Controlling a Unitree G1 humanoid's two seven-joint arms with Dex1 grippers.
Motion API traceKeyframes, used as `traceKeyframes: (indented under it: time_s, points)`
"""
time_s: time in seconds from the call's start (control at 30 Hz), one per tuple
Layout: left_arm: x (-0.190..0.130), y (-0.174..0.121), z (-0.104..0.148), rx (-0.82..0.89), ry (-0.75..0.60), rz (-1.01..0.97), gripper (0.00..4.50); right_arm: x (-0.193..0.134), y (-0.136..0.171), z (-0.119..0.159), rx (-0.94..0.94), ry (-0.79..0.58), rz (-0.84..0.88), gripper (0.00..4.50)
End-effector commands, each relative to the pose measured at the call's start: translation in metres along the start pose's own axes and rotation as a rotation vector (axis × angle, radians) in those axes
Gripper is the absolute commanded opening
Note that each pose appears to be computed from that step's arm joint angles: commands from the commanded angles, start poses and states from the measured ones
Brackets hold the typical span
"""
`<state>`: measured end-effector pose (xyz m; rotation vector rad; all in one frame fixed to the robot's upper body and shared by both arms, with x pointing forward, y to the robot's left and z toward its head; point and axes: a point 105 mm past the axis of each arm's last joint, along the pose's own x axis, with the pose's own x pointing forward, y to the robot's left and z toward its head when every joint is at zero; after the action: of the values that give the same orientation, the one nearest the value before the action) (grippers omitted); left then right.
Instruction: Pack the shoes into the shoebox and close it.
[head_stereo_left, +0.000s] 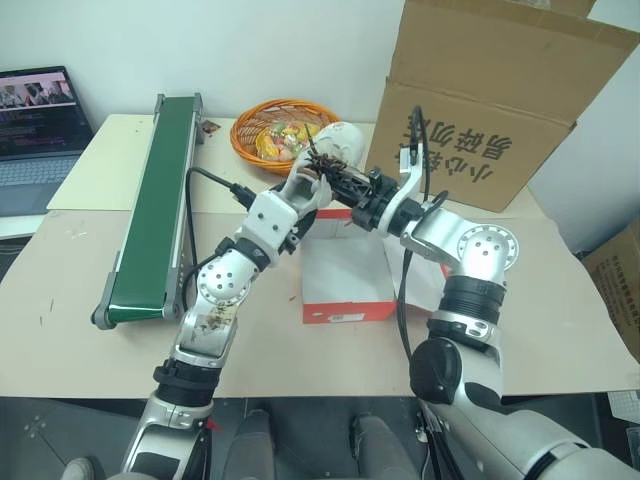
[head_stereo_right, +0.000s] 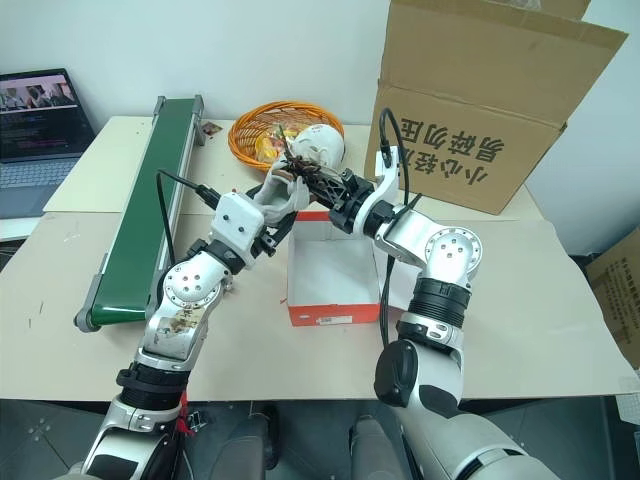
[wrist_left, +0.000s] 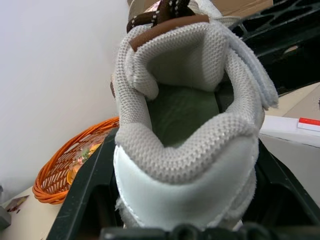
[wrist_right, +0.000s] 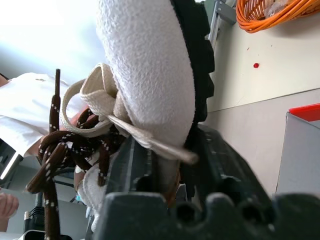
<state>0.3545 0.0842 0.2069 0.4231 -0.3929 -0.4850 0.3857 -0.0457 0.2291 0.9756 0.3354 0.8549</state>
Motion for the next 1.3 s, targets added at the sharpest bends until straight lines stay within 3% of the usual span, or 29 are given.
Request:
traceKeyframes:
  time_s: [0.03, 0.2, 0.23, 0.33, 0.37, 0.63, 0.8, 0.93, 1.0, 1.13, 1.3]
  points:
    - [0.005, -0.002, 0.018, 0.011, -0.073, -0.015, 2.32, 0.006, 0.031, 0.001, -0.020, -0.009, 0.124, 0.64]
    - [0.005, -0.003, 0.017, 0.003, -0.067, -0.017, 2.32, 0.005, 0.032, 0.002, 0.000, -0.032, 0.129, 0.64]
    - [0.005, -0.003, 0.018, 0.000, -0.074, -0.018, 3.26, 0.005, 0.031, 0.002, 0.003, -0.035, 0.127, 0.60]
    - [0.006, -0.003, 0.019, 0.010, -0.077, -0.021, 4.36, 0.004, 0.030, 0.002, 0.005, -0.042, 0.117, 0.60]
    - [0.007, -0.003, 0.020, 0.011, -0.077, -0.024, 4.46, 0.003, 0.028, 0.003, 0.008, -0.046, 0.112, 0.60]
    - [0.006, 0.000, 0.021, -0.003, -0.083, -0.014, 4.46, -0.005, 0.005, 0.025, -0.003, -0.147, -0.018, 0.60]
    - [0.005, 0.000, 0.018, -0.003, -0.072, -0.012, 4.46, -0.026, -0.012, 0.080, -0.107, -0.319, -0.170, 0.60]
    - [0.005, 0.000, 0.017, -0.004, -0.070, -0.008, 4.46, -0.038, -0.009, 0.103, -0.194, -0.349, -0.193, 0.60]
    - [0.005, 0.001, 0.017, -0.008, -0.069, 0.003, 4.46, -0.044, -0.010, 0.106, -0.318, -0.305, -0.259, 0.60]
    - [0.001, 0.010, 0.012, -0.009, -0.048, 0.045, 4.46, -0.048, -0.008, 0.087, -0.647, 0.004, -0.451, 0.60]
    - [-0.005, 0.017, 0.004, -0.009, -0.017, 0.076, 4.46, -0.051, 0.008, 0.072, -0.741, 0.168, -0.472, 0.60]
